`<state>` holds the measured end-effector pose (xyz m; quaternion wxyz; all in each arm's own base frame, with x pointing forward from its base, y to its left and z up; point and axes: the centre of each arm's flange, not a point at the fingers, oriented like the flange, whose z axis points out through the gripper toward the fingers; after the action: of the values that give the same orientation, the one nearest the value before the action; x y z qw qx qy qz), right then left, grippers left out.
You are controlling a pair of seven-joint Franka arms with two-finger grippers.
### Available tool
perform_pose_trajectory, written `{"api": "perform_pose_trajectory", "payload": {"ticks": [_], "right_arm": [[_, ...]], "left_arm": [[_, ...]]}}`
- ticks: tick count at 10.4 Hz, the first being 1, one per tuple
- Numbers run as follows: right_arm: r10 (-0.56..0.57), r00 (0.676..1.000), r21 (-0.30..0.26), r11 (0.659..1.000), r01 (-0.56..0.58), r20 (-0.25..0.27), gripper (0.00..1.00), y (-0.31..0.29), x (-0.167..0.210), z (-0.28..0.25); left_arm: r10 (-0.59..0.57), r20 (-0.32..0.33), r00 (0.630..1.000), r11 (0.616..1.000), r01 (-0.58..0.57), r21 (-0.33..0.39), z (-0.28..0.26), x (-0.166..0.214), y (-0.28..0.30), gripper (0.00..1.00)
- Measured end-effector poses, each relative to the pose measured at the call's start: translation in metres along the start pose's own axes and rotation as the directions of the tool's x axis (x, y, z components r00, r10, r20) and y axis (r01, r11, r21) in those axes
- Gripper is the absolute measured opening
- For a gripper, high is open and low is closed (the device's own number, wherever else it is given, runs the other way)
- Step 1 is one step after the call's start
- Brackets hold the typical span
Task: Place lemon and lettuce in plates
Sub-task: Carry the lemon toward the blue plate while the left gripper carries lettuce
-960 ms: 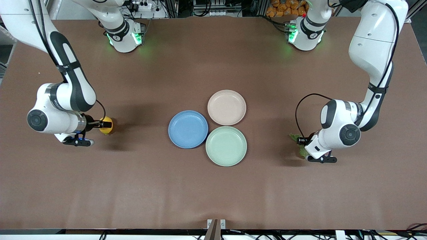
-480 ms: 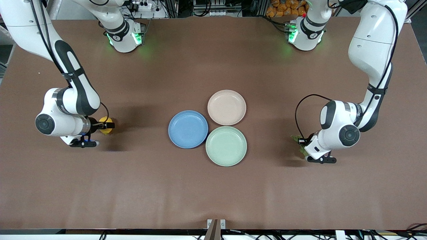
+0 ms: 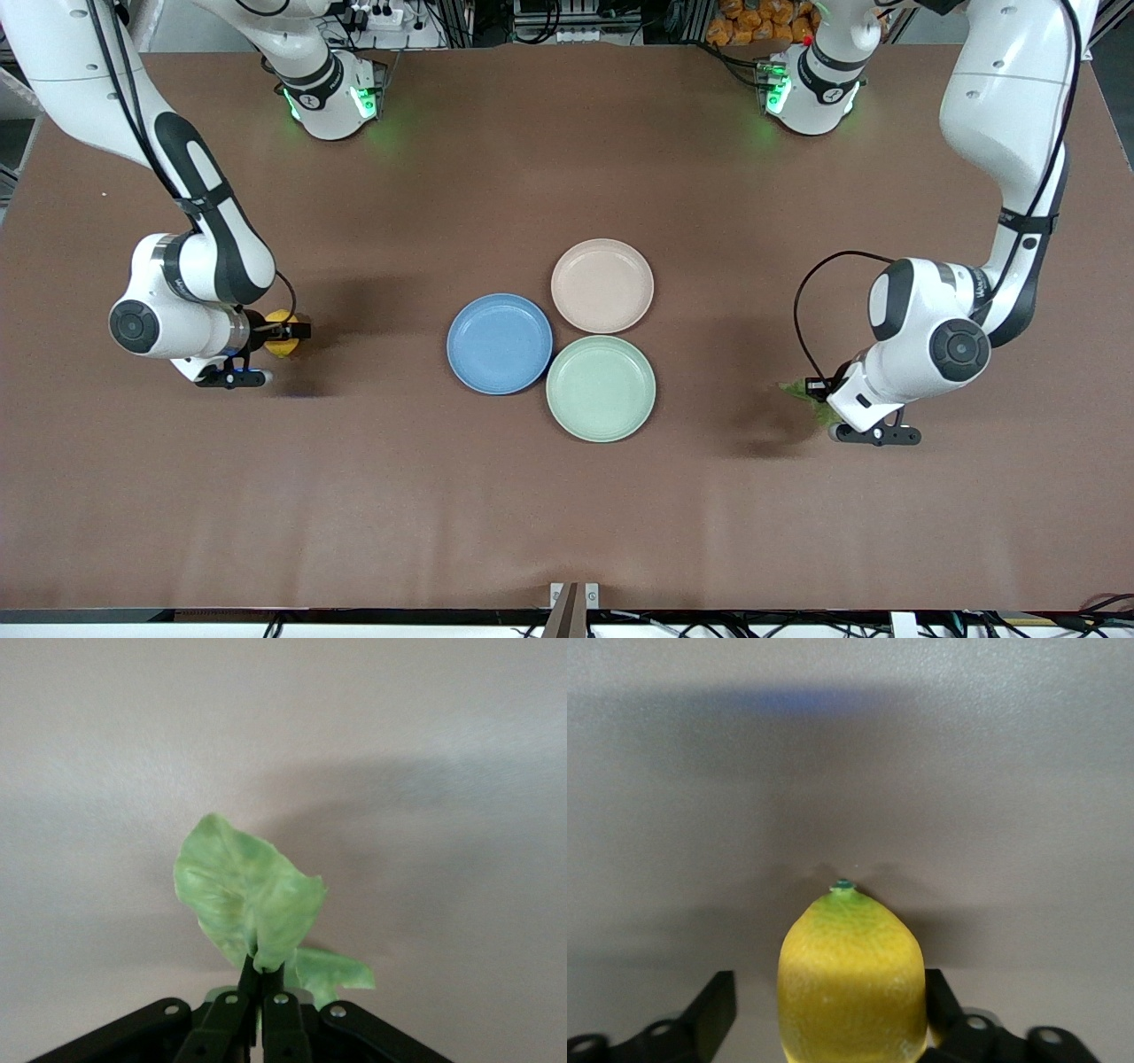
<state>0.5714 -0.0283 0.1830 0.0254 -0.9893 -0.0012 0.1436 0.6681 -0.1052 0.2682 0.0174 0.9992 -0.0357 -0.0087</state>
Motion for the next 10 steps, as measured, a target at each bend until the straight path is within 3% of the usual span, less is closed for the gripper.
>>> {"api": "perform_pose_trajectory", "payload": {"ticks": [1,2,6,10], "right_arm": [[-0.002,1.000,0.000,1.000,0.002,0.001,0.69,0.000,0.000,0.000],[-0.003,1.000,0.000,1.000,0.003,0.007,0.63,0.000,0.000,-0.001],[0.016,0.996,0.007,1.000,-0.016,0.086,0.63,-0.030,0.011,-0.050],[0.097,0.994,0.151,0.983,-0.103,0.045,0.63,-0.137,0.023,-0.103]], "left_arm": [[-0.007,-0.010,1.000,1.000,0.007,0.003,-0.016,-0.001,0.009,0.04],[-0.024,-0.017,1.000,1.000,0.024,0.002,-0.030,-0.003,0.021,0.04],[-0.094,-0.033,0.995,0.995,0.093,-0.028,-0.050,-0.008,0.067,0.04],[-0.198,-0.009,0.980,0.977,0.197,-0.081,-0.063,-0.021,0.131,0.04]]}}
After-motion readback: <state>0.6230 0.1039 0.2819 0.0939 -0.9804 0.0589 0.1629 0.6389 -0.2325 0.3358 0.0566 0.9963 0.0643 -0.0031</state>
